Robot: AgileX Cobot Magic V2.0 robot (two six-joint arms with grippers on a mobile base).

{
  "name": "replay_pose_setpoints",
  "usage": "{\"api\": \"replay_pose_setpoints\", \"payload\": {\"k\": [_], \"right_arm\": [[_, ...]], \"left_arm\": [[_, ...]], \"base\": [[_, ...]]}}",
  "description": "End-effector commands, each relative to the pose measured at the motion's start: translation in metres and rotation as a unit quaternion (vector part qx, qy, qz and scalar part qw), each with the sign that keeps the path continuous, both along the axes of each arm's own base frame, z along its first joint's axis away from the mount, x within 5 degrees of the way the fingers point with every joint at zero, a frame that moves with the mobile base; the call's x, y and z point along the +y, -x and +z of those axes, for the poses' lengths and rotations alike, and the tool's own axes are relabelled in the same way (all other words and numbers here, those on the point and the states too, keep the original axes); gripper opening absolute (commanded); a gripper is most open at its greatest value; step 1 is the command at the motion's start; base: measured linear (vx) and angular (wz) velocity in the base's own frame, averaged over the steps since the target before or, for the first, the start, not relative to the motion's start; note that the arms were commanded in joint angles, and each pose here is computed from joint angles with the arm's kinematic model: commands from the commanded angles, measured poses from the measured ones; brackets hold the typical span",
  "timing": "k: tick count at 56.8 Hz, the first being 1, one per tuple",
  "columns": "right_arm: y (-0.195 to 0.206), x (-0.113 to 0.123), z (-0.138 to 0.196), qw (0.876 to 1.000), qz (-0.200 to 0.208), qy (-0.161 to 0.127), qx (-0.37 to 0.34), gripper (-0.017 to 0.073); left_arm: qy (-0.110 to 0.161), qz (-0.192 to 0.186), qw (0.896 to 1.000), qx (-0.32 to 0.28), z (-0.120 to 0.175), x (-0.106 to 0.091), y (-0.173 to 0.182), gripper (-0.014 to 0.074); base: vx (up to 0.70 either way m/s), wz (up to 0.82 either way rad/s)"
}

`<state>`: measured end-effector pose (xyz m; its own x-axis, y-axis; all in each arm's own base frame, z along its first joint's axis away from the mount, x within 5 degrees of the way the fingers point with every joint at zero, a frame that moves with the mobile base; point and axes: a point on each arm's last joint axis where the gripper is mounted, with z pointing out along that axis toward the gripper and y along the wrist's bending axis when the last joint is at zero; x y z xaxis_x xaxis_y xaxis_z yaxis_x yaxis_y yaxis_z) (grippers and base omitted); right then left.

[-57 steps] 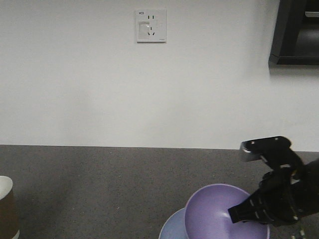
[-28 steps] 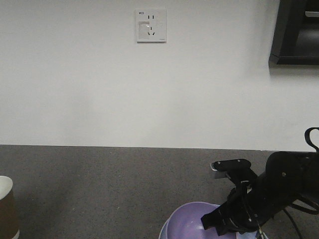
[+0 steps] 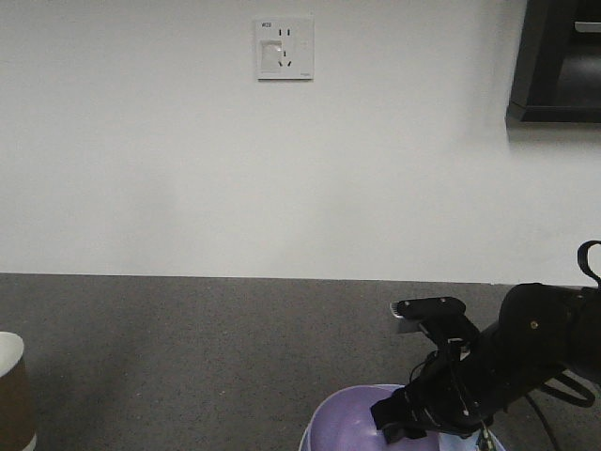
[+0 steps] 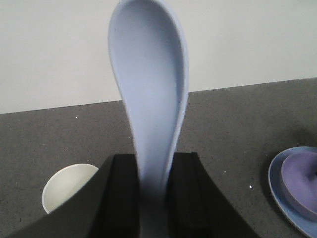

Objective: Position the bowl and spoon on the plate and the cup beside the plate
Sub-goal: 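Lower the lavender bowl onto the blue plate and open the right gripper, then lower the white spoon into the bowl and release with the left gripper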

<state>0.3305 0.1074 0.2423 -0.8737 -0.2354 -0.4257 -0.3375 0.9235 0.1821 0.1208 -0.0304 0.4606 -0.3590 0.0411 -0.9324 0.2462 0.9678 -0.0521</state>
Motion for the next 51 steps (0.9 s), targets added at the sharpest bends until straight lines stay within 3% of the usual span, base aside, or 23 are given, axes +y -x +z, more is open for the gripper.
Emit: {"api": "replay_pose_setpoints", "payload": {"k": [1,10,17,22,29,34,39,46,51], "right_arm": [[-0.004,0.0,0.032,0.997,0.001,-0.01,-0.071,0.0584],[-0.003,-0.007,0.062,0.993,0.017,0.032,-0.112,0.0663],[0.008,-0.017,0.101,0.987,0.005,0.059,-0.149,0.0654],[0.022,-0.024,0.126,0.983,-0.017,0.062,-0.171,0.062],[0.051,-0.035,0.153,0.976,-0.041,0.06,-0.206,0.0455],[0.075,-0.042,0.169,0.969,-0.047,0.052,-0.237,0.0225],[0.096,-0.047,0.176,0.961,-0.05,0.041,-0.267,-0.0019],[0.126,-0.055,0.18,0.95,-0.055,0.028,-0.307,-0.0014],[0.143,-0.06,0.173,0.948,-0.055,0.026,-0.313,-0.0013]], "left_arm": [[0.019,-0.002,0.999,-0.039,0.012,-0.001,0.001,0.0],[0.015,-0.003,1.0,-0.027,0.01,-0.001,0.002,0.0],[0.003,-0.007,1.0,-0.017,0.008,-0.001,0.002,0.0],[-0.023,-0.017,1.0,0.007,0.001,-0.003,-0.007,0.0],[-0.06,-0.045,0.996,0.054,-0.012,-0.01,-0.03,0.0],[-0.073,-0.082,0.99,0.094,-0.026,-0.02,-0.052,0.0],[-0.065,-0.127,0.982,0.127,-0.04,-0.032,-0.074,0.0],[-0.052,-0.178,0.97,0.156,-0.055,-0.05,-0.099,0.0],[-0.063,-0.214,0.959,0.173,-0.057,-0.068,-0.114,0.0]], "base": [[0.0,0.0],[0.0,0.0],[0.0,0.0],[0.0,0.0],[0.0,0.0],[0.0,0.0],[0.0,0.0],[0.0,0.0],[0.0,0.0]]}}
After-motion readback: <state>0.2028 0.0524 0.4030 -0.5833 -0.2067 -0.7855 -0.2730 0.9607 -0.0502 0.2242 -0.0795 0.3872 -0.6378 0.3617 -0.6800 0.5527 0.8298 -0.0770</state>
